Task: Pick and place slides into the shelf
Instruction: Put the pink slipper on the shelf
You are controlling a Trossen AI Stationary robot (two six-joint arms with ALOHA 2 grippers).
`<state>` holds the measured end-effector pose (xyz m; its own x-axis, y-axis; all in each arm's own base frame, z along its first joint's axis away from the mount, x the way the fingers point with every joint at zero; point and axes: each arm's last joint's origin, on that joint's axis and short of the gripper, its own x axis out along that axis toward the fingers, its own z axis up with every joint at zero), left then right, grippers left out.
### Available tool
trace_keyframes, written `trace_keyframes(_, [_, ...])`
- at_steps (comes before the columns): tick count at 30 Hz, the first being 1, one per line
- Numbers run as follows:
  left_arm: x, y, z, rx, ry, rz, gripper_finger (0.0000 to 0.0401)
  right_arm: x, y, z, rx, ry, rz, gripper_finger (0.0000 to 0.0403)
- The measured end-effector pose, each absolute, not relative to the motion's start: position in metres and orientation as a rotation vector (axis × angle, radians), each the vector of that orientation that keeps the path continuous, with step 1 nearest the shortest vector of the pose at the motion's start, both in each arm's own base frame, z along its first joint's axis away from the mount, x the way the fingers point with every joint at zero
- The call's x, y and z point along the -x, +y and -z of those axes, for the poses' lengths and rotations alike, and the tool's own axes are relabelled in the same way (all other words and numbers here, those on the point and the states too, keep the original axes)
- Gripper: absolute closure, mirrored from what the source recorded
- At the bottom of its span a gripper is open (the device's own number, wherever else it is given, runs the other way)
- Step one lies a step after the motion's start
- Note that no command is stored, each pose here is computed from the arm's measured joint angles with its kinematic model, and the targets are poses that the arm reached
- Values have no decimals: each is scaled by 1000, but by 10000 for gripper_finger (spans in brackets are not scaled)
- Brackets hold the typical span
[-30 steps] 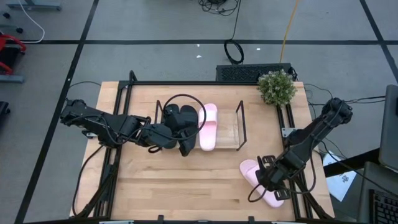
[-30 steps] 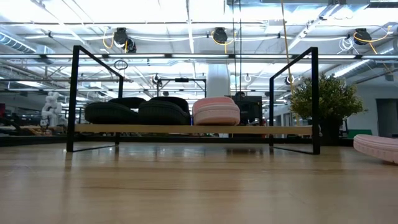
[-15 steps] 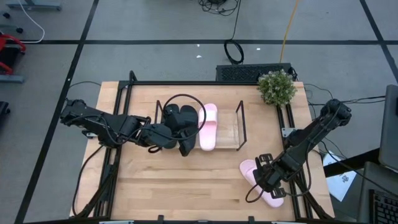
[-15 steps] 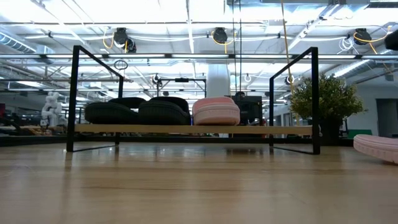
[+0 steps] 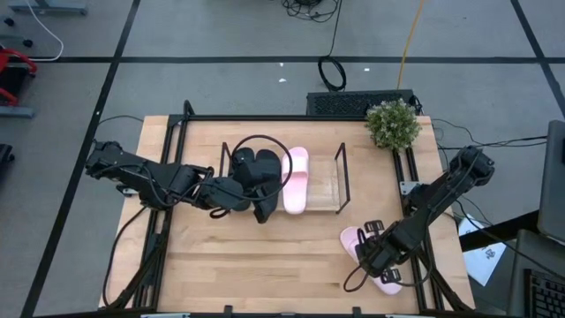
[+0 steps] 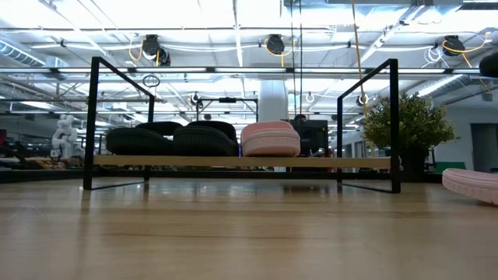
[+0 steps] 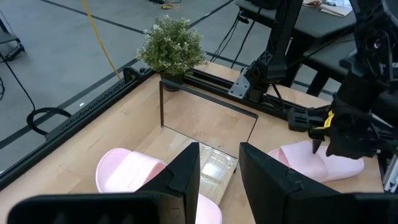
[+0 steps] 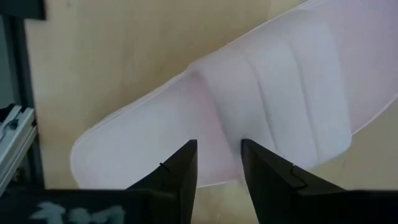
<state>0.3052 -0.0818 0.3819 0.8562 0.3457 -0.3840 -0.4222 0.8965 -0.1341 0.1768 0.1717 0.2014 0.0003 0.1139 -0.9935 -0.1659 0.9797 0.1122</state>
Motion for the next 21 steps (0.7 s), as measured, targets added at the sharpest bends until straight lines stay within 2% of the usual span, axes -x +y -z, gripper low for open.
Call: trace_keyframes(21, [-305, -82, -382, 216, 362, -406, 288, -182, 167, -200, 165, 1428, -63, 287])
